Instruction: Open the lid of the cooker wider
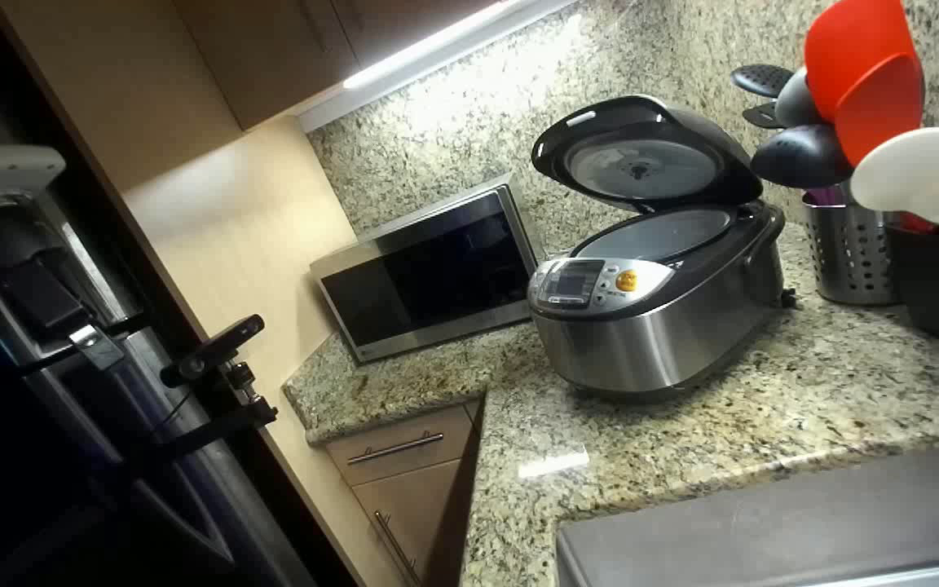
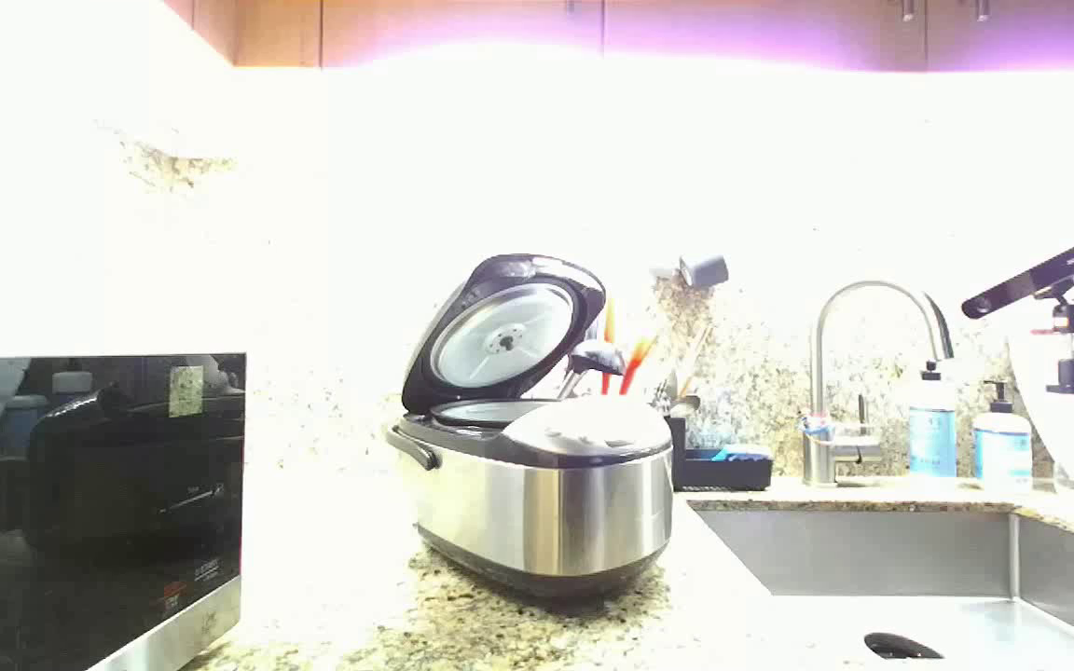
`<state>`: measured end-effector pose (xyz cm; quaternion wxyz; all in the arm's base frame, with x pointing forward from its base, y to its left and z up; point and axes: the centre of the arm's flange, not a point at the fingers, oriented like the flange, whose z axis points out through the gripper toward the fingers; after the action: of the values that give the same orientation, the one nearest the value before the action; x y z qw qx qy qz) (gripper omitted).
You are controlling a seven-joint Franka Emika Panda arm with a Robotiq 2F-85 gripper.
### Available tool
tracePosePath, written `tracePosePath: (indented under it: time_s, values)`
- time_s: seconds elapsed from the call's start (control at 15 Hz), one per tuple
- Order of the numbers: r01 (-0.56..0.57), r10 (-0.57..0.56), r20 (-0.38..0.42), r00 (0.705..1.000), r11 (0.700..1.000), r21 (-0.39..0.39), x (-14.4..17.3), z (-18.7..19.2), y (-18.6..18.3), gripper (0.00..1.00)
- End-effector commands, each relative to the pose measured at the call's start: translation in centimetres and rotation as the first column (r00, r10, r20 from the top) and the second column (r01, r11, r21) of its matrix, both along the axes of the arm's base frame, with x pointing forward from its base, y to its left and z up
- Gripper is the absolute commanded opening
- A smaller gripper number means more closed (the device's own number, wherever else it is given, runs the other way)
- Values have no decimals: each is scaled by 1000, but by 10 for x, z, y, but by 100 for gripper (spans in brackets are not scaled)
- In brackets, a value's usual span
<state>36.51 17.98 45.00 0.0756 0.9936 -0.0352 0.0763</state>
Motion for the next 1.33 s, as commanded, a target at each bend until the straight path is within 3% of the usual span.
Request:
tracePosePath:
  time_s: [0.0,0.33,0.8,1.27]
  values:
    - [0,0,0,1000,1000,0,0,0,0,100]
    - [8,-8,24,1000,1000,16,14,21,6,100]
    - [104,-109,158,981,994,40,70,83,-14,100]
    - [279,-280,237,930,959,38,152,70,-66,100]
